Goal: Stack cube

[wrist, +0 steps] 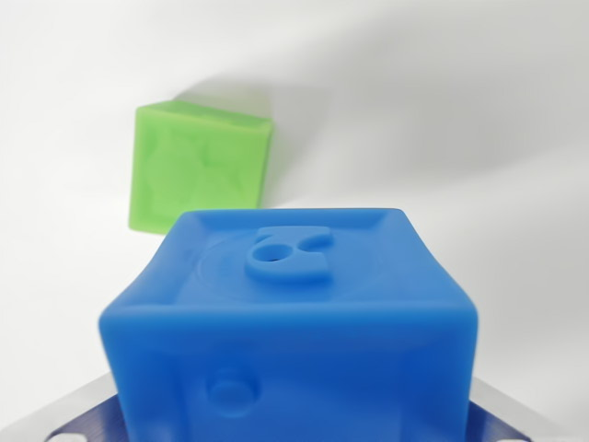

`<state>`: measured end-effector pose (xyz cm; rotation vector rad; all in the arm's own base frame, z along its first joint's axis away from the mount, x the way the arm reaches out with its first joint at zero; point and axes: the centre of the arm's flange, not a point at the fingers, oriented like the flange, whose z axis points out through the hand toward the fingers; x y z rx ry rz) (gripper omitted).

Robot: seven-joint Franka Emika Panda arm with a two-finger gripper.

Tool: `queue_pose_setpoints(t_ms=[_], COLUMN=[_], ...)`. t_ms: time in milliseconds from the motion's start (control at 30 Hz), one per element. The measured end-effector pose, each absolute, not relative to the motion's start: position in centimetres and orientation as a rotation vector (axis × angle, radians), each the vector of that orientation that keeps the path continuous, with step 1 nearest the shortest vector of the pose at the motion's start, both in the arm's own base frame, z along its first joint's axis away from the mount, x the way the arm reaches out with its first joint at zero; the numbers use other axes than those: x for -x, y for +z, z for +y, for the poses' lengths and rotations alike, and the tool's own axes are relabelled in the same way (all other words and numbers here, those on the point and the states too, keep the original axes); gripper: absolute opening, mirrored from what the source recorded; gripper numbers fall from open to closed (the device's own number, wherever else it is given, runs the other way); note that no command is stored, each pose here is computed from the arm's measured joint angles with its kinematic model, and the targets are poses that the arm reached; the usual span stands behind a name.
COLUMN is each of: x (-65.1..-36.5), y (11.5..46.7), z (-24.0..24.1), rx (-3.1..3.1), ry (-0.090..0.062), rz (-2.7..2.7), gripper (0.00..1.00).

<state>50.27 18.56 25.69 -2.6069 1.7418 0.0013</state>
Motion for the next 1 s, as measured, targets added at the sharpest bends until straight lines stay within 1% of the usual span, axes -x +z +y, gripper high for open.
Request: queue_pose_setpoints(t_ms=[867, 1000], x=[-53.1, -53.1], y=[26.3, 25.6], z=[22.5, 22.6], rx=[2.459, 2.457], ry=[0.003, 0.006], rz=[1.945, 1.952], gripper=[0.0, 0.0])
